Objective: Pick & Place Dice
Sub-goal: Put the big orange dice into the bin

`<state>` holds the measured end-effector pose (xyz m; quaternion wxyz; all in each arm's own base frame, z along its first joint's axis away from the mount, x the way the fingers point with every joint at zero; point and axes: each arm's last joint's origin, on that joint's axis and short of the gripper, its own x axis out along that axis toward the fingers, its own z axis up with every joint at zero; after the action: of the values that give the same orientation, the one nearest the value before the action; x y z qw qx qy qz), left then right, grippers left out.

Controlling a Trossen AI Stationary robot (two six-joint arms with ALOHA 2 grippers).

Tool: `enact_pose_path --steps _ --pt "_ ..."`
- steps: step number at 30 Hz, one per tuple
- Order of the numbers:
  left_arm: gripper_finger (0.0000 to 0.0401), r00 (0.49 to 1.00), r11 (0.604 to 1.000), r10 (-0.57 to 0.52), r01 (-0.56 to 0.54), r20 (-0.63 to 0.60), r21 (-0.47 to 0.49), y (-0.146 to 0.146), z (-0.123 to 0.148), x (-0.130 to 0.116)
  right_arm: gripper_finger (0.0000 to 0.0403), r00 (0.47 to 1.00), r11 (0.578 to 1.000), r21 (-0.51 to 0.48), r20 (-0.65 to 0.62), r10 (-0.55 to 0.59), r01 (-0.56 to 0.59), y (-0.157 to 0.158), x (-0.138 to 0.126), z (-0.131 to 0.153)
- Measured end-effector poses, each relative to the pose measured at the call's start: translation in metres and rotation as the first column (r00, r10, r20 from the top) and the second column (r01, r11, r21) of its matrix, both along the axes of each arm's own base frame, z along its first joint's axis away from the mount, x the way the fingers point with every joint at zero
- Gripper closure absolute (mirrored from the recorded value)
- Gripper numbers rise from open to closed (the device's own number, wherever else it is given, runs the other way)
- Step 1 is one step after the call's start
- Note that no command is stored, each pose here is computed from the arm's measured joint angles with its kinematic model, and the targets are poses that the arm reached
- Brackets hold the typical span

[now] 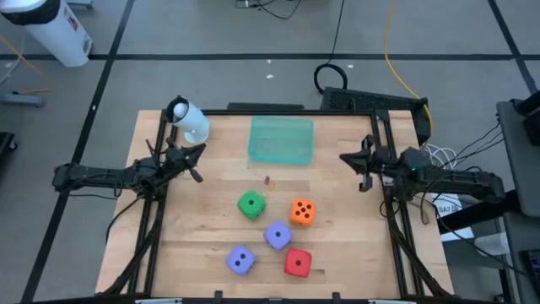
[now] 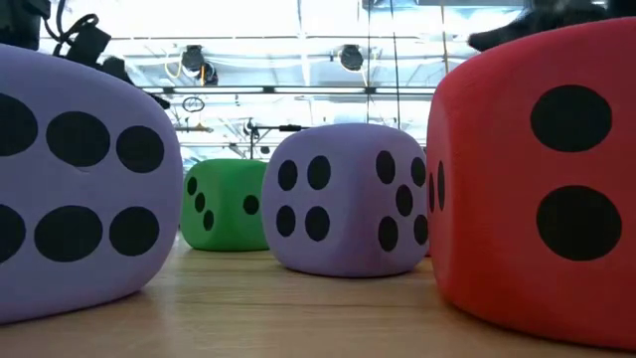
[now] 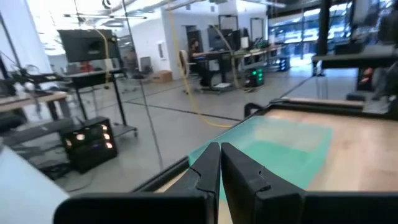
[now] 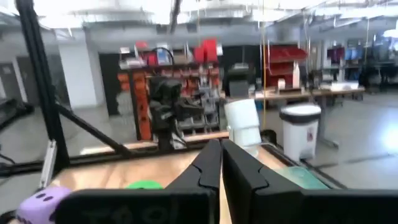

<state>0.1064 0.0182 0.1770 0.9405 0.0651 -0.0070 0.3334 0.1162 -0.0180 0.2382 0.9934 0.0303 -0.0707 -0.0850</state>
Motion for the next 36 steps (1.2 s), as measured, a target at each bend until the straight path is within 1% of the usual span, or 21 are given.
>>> enact_pose_path --steps 2,4,6,9,11,12,14,15,19,21,23,25,26,29,31,32,34,36 --pt "0.0375 1.000 1.000 0.006 -0.007 -0.018 -0.011 0.000 -0.002 0.000 0.0394 0.995 1.000 0.014 -0.097 0.004 -0.003 -0.001 0.013 0.008" --pt "0.0375 0.999 1.000 0.006 -0.006 -0.040 -0.018 0.000 -0.005 0.001 0.0394 0.989 1.000 0.015 -0.147 -0.005 0.007 0.000 0.025 0.026" --pt "0.0375 0.997 1.000 0.006 -0.007 -0.072 -0.011 0.000 -0.007 0.001 0.0394 0.980 1.000 -0.011 -0.197 -0.018 0.016 0.002 0.037 0.045" --pt "0.0375 0.997 1.000 0.006 -0.007 -0.080 -0.015 0.000 -0.008 0.001 0.0393 0.942 0.999 -0.037 -0.333 -0.032 0.020 0.006 0.056 0.063" --pt "0.0375 0.997 1.000 0.005 -0.008 -0.080 -0.029 0.000 -0.009 0.002 0.0385 0.900 1.000 -0.029 -0.436 -0.011 -0.002 0.010 0.068 0.070" --pt "0.0375 0.997 0.999 0.006 -0.008 -0.082 -0.032 0.000 -0.010 0.002 0.0377 0.886 1.000 -0.023 -0.465 0.001 -0.013 0.012 0.074 0.075" --pt "0.0375 0.997 0.999 0.005 -0.008 -0.082 -0.033 0.000 -0.010 0.002 0.0352 0.864 0.999 0.002 -0.503 0.029 -0.033 0.018 0.084 0.086" --pt "0.0375 0.996 0.999 0.005 -0.008 -0.084 -0.036 0.000 -0.010 0.002 0.0336 0.844 0.999 0.011 -0.536 0.032 -0.031 0.021 0.089 0.087" --pt "0.0375 0.997 0.998 0.004 -0.009 -0.077 -0.062 0.000 -0.011 0.002 0.0255 0.749 0.999 0.046 -0.661 0.038 -0.010 0.036 0.109 0.078" --pt "0.0375 0.996 0.997 0.003 -0.009 -0.084 -0.074 0.000 -0.013 0.001 0.0208 0.732 0.997 0.082 -0.679 0.061 -0.007 0.044 0.117 0.075" --pt "0.0375 0.996 0.997 0.003 -0.010 -0.087 -0.075 0.000 -0.013 0.001 0.0161 0.711 0.996 0.083 -0.699 0.080 -0.030 0.053 0.126 0.070" --pt "0.0375 0.996 0.997 0.003 -0.010 -0.089 -0.075 0.000 -0.013 0.001 0.0117 0.677 0.995 0.088 -0.730 0.095 -0.044 0.061 0.134 0.060" --pt "0.0375 0.996 0.997 0.003 -0.010 -0.090 -0.074 0.000 -0.013 0.001 0.0098 0.664 0.995 0.095 -0.741 0.100 -0.043 0.065 0.138 0.056" --pt "0.0375 0.996 0.997 0.003 -0.009 -0.091 -0.073 0.000 -0.013 0.001 0.0046 0.649 0.991 0.129 -0.751 0.120 -0.035 0.075 0.148 0.051" --pt "0.0375 0.996 0.997 0.003 -0.010 -0.090 -0.073 0.000 -0.013 0.001 0.0020 0.631 0.990 0.136 -0.764 0.135 -0.047 0.084 0.152 0.046" --pt "0.0375 0.996 0.997 0.003 -0.010 -0.091 -0.073 0.000 -0.013 0.001 0.0012 0.612 0.989 0.136 -0.779 0.140 -0.053 0.088 0.153 0.043" --pt "0.0375 0.996 0.997 0.003 -0.010 -0.091 -0.073 0.000 -0.013 0.001 0.0007 0.580 0.988 0.145 -0.802 0.144 -0.045 0.096 0.156 0.038" --pt "0.0375 0.996 0.997 0.002 -0.009 -0.090 -0.074 0.000 -0.013 0.001 0.0010 0.556 0.989 0.151 -0.821 0.127 -0.003 0.101 0.158 0.036"
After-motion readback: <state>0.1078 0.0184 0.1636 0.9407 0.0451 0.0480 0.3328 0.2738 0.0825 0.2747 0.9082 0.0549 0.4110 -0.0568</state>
